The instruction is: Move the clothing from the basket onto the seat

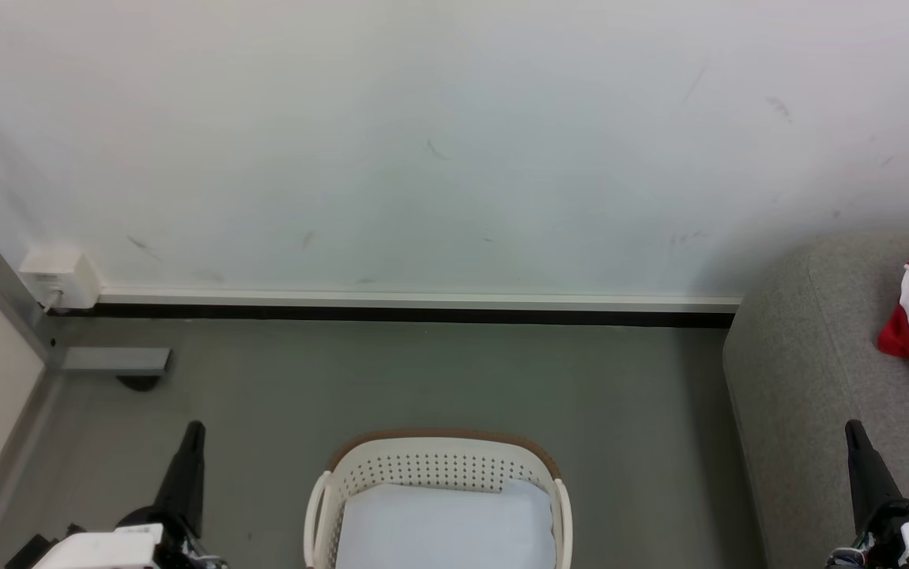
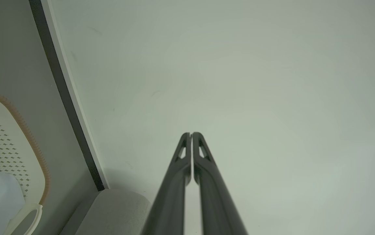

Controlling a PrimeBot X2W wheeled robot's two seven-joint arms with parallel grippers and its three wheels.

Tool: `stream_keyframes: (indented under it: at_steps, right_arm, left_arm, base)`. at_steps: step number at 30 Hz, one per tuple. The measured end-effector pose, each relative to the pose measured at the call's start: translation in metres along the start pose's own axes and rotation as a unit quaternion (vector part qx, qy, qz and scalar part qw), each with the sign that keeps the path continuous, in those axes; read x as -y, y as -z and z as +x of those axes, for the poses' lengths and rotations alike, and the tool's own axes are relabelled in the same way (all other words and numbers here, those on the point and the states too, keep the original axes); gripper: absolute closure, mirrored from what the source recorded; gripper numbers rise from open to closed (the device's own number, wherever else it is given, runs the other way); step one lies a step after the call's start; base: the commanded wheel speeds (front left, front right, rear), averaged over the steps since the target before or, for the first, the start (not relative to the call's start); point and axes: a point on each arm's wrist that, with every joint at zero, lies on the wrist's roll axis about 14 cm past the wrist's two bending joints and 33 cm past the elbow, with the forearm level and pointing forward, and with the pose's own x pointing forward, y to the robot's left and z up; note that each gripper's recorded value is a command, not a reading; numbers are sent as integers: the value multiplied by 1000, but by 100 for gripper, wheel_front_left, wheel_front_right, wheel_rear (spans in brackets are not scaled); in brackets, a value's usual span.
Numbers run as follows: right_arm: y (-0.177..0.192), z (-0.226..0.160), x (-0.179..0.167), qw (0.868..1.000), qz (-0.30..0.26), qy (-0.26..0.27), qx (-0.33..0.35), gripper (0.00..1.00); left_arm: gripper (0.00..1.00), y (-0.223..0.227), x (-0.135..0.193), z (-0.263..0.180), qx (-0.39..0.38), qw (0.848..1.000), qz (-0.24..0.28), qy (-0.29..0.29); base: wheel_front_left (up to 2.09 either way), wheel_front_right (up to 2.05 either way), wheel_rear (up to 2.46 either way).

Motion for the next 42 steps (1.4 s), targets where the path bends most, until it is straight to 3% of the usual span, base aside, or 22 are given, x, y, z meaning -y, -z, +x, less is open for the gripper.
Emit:
stream_keyframes:
  at_steps: [42]
  right_arm:
    - [0,0,0,1000,0,0,0,100]
  left_arm:
    - [100,0,0,0,0,1000,0,0]
  base:
    - [0,0,0]
